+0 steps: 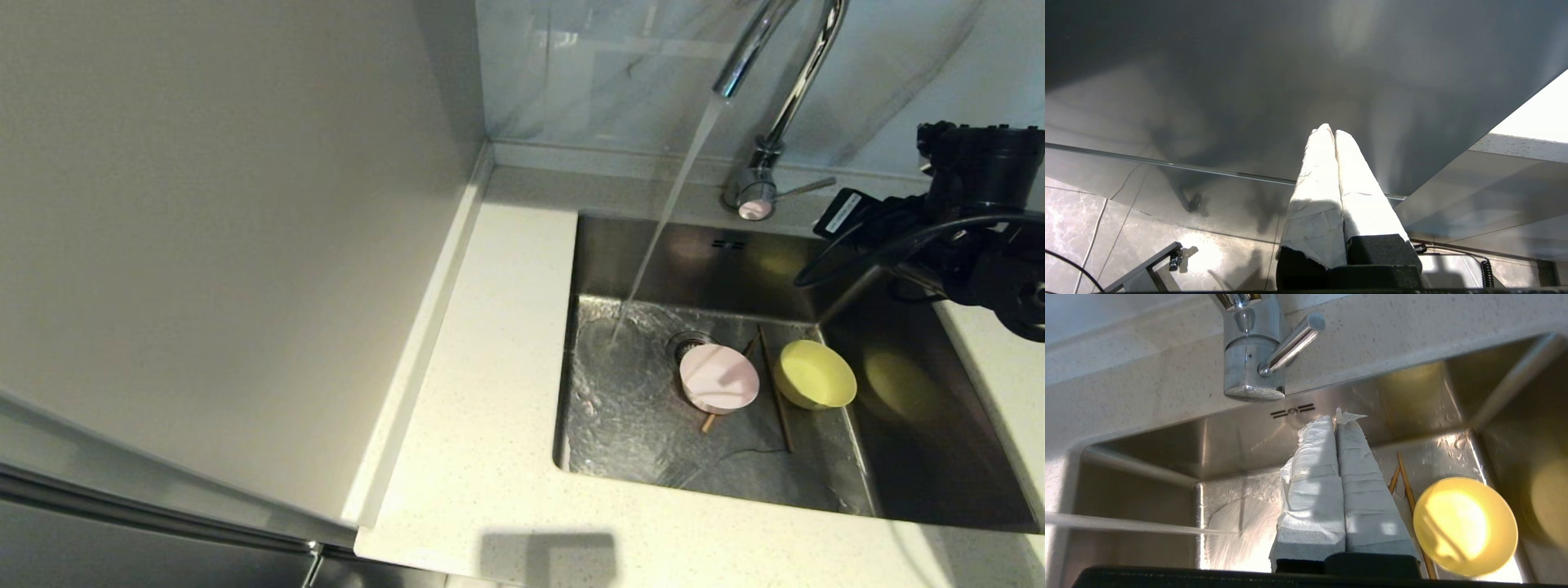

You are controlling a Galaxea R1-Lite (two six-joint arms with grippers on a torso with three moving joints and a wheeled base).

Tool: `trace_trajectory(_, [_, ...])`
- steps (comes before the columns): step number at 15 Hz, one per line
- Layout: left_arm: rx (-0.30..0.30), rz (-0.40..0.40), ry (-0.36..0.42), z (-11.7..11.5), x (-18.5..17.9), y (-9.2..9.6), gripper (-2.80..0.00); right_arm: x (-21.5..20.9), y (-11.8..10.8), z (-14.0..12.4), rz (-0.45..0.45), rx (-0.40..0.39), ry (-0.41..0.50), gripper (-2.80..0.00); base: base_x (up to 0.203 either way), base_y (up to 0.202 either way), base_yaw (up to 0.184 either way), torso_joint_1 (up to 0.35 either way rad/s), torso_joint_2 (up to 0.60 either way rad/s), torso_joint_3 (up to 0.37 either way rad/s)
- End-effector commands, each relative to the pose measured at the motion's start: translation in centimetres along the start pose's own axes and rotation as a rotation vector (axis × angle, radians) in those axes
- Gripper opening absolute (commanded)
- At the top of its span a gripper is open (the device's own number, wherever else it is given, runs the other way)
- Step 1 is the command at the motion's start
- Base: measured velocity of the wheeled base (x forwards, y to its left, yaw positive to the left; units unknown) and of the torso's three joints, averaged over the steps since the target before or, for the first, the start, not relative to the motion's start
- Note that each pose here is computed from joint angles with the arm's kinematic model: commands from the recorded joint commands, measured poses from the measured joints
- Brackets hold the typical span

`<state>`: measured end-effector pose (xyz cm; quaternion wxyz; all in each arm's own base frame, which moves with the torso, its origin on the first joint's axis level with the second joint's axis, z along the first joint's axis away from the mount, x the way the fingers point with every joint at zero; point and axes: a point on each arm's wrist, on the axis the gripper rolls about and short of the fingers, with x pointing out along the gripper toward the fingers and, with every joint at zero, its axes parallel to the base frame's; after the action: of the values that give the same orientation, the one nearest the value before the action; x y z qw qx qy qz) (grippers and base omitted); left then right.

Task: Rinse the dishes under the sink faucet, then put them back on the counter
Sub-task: Turn off the faucet

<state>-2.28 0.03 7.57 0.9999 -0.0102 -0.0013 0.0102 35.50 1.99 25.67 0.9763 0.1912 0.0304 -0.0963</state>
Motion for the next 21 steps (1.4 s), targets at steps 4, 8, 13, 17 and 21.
trace_trajectory(4, [-0.001,0.001,-0.004,0.0,0.0,0.0,-2.8,2.9,1.2,0.7,0.021,0.01,-0.052,-2.8,0.0,0.0,0.0,0.0,0.0,0.0])
trace_trajectory(8, [-0.001,0.001,-0.004,0.0,0.0,0.0,-2.8,5.2,2.1,1.4,0.039,0.005,-0.1,-2.8,0.0,0.0,0.0,0.0,0.0,0.0])
trace_trajectory(13, [-0.001,0.001,-0.004,0.0,0.0,0.0,-2.8,6.9,2.6,1.7,0.053,0.013,-0.138,-2.8,0.0,0.0,0.0,0.0,0.0,0.0])
trace_trajectory(17, [-0.001,0.001,-0.004,0.0,0.0,0.0,-2.8,5.2,2.3,3.6,0.055,0.024,-0.171,-2.8,0.0,0.0,0.0,0.0,0.0,0.0])
trace_trajectory(21, [-0.001,0.001,-0.004,0.0,0.0,0.0,-2.8,3.2,1.4,2.7,0.042,0.007,-0.091,-2.8,0.0,0.0,0.0,0.0,0.0,0.0])
